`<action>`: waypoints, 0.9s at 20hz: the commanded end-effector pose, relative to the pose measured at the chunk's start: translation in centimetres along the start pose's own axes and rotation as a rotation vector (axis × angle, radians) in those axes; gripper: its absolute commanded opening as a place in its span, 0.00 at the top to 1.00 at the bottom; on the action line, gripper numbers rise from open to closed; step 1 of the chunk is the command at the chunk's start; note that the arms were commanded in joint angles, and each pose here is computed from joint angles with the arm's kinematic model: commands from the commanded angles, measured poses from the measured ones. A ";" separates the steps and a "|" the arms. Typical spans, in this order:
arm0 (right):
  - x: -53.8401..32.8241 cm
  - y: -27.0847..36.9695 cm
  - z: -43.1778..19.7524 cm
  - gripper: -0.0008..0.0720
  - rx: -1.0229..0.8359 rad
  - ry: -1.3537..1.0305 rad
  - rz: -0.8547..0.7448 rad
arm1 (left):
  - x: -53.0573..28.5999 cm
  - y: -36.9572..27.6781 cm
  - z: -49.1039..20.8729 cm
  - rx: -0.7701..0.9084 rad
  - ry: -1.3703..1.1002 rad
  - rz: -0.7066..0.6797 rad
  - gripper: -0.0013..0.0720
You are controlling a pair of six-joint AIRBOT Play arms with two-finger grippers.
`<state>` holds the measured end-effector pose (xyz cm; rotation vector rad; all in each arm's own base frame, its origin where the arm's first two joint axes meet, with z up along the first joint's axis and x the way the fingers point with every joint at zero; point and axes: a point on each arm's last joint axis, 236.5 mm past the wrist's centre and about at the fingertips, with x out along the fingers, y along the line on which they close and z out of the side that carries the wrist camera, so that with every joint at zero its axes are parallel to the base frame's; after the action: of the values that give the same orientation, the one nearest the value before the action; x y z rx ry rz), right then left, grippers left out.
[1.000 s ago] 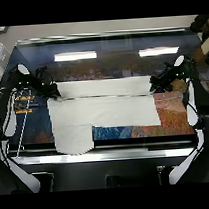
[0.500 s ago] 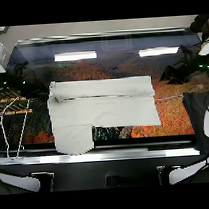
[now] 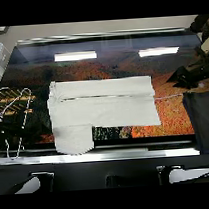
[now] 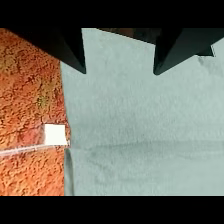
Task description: Fold the clothes and pants, and hang the long-sleeved shirts on hangers.
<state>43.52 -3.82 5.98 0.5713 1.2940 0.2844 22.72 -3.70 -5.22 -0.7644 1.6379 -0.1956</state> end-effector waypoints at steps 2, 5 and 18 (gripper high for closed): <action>0.8 1.9 -1.0 0.31 -0.015 0.044 0.034 | 3.6 1.2 -3.9 -0.094 0.073 -0.044 0.16; 1.2 2.8 -1.1 0.31 -0.025 0.051 0.046 | 4.7 -0.1 -4.7 -0.147 0.086 -0.130 0.16; -1.3 -5.2 -6.2 0.31 0.197 0.156 0.045 | 6.5 -1.7 -4.3 -0.123 0.054 -0.160 0.96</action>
<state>39.59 -5.47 5.07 0.6556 1.3931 0.2840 19.18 -9.81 -8.61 -0.9952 1.6528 -0.2291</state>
